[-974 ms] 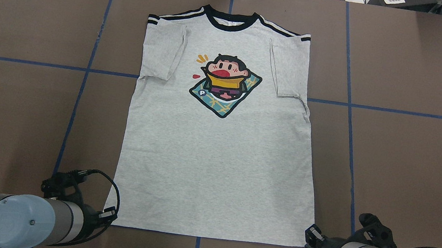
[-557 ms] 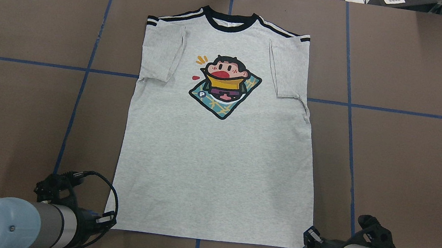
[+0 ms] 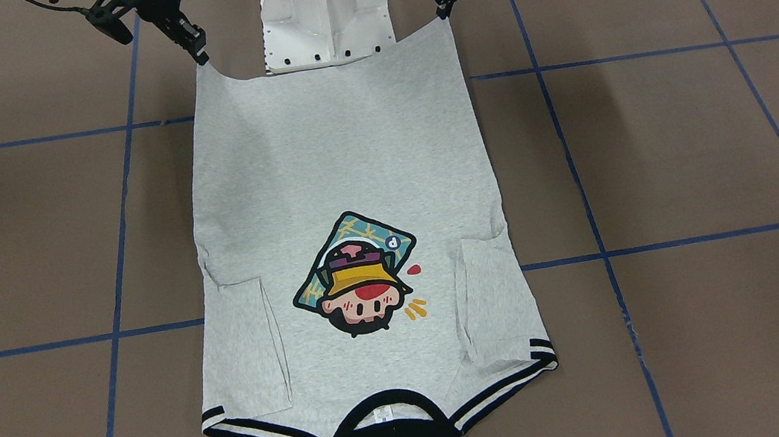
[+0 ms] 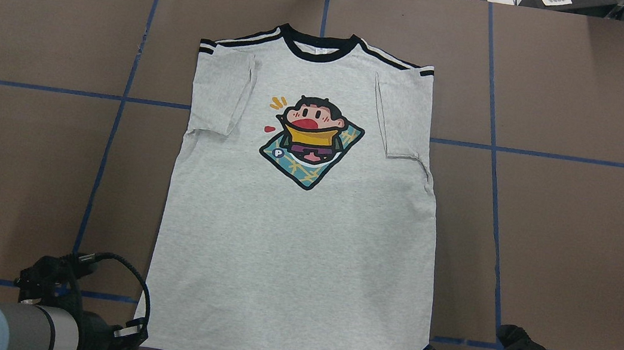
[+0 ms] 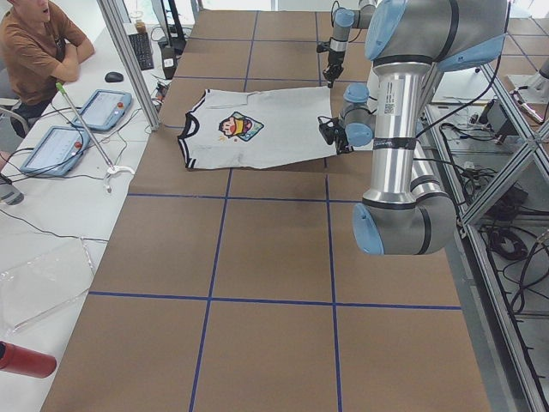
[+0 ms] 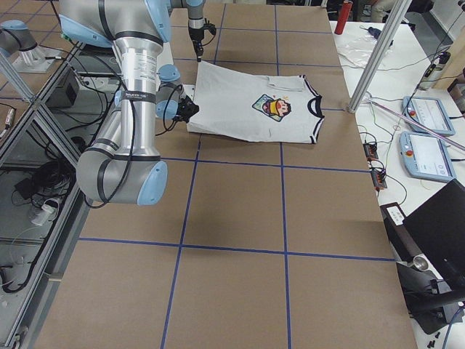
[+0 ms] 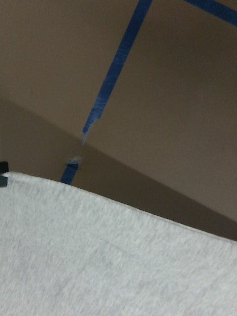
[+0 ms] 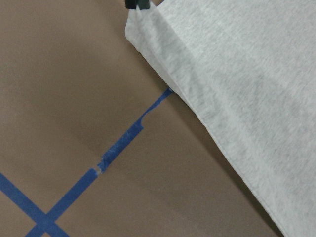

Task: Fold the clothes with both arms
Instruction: 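Lift the hem with both grippers and fold it toward the collar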

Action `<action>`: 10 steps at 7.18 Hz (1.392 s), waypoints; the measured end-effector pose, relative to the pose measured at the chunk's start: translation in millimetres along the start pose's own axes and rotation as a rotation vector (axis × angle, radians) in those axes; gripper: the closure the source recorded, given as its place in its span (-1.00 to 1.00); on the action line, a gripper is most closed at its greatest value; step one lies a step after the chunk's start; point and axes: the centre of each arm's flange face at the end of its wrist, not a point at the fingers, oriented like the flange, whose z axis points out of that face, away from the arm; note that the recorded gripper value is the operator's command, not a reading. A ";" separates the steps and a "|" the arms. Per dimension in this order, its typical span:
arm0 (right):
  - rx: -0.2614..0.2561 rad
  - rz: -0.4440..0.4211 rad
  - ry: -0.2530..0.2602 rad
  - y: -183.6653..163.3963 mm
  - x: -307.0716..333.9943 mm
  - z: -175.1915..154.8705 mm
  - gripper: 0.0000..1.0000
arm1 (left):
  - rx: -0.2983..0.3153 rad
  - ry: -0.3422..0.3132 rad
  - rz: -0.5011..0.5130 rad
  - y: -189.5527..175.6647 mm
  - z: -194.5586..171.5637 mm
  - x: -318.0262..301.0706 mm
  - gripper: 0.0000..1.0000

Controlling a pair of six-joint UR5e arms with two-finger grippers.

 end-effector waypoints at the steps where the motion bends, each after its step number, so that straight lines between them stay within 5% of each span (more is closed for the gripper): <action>1: -0.003 0.000 0.005 5.2 -2.9 -17.6 1.00 | -0.007 0.013 -0.001 -0.8 -18.1 -1.9 1.00; 3: 0.055 0.026 0.014 -3.0 -20.1 -51.3 1.00 | 0.001 0.075 -0.012 -12.6 -47.9 10.4 1.00; 5: 0.172 0.053 -0.015 -36.2 -58.1 -56.8 1.00 | 0.107 0.174 0.044 -60.0 -60.4 58.5 1.00; 8: 0.340 -0.031 -0.055 -82.1 -167.5 -45.5 1.00 | 0.316 0.137 0.147 -184.2 -26.4 117.2 1.00; 10: 0.442 -0.082 -0.024 -132.5 -234.4 -25.8 1.00 | 0.409 0.125 0.178 -264.8 -0.6 123.6 1.00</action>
